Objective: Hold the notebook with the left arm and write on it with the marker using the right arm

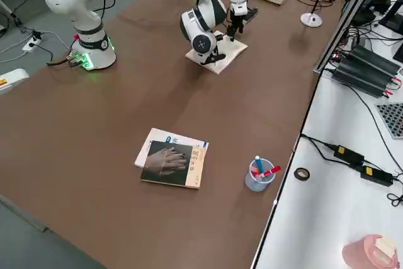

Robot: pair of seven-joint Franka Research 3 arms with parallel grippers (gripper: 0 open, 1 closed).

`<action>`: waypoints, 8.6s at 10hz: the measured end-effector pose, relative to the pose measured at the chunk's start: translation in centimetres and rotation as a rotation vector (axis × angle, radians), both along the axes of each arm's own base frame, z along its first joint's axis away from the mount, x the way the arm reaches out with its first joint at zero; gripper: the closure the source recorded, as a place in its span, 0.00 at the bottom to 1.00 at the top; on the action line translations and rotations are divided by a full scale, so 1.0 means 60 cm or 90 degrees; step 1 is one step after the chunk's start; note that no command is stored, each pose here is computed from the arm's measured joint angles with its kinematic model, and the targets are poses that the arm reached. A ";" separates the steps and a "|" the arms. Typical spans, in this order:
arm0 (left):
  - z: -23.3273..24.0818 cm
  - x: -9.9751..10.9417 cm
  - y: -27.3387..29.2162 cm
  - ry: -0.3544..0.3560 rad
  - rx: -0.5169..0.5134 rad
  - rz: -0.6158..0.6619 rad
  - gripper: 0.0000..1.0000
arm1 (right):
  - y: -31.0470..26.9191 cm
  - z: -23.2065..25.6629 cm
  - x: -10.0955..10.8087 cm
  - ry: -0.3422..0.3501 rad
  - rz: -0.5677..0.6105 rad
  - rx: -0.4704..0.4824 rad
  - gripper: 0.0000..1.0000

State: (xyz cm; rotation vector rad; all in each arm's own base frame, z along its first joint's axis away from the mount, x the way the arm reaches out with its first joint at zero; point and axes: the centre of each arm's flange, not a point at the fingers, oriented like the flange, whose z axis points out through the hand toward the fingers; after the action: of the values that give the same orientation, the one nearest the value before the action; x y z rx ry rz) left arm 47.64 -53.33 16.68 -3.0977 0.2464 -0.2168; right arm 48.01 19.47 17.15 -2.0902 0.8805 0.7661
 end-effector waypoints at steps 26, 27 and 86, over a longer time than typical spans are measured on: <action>0.000 0.000 0.000 0.000 -0.001 0.000 0.00 | -0.052 -0.013 0.022 -0.080 0.012 0.009 0.82; 0.001 0.000 0.000 0.000 -0.001 0.000 0.00 | -0.051 -0.014 0.022 -0.081 0.012 0.008 0.82; 0.150 0.072 0.012 -0.060 -0.002 -0.013 0.00 | -0.494 0.093 0.162 -0.464 0.534 -0.295 0.82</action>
State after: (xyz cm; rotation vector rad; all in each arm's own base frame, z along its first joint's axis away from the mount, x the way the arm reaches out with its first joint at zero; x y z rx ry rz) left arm 51.94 -52.59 25.70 -3.0781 0.2753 -0.3631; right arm 57.75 -10.20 22.73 -2.8775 -0.2874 0.1056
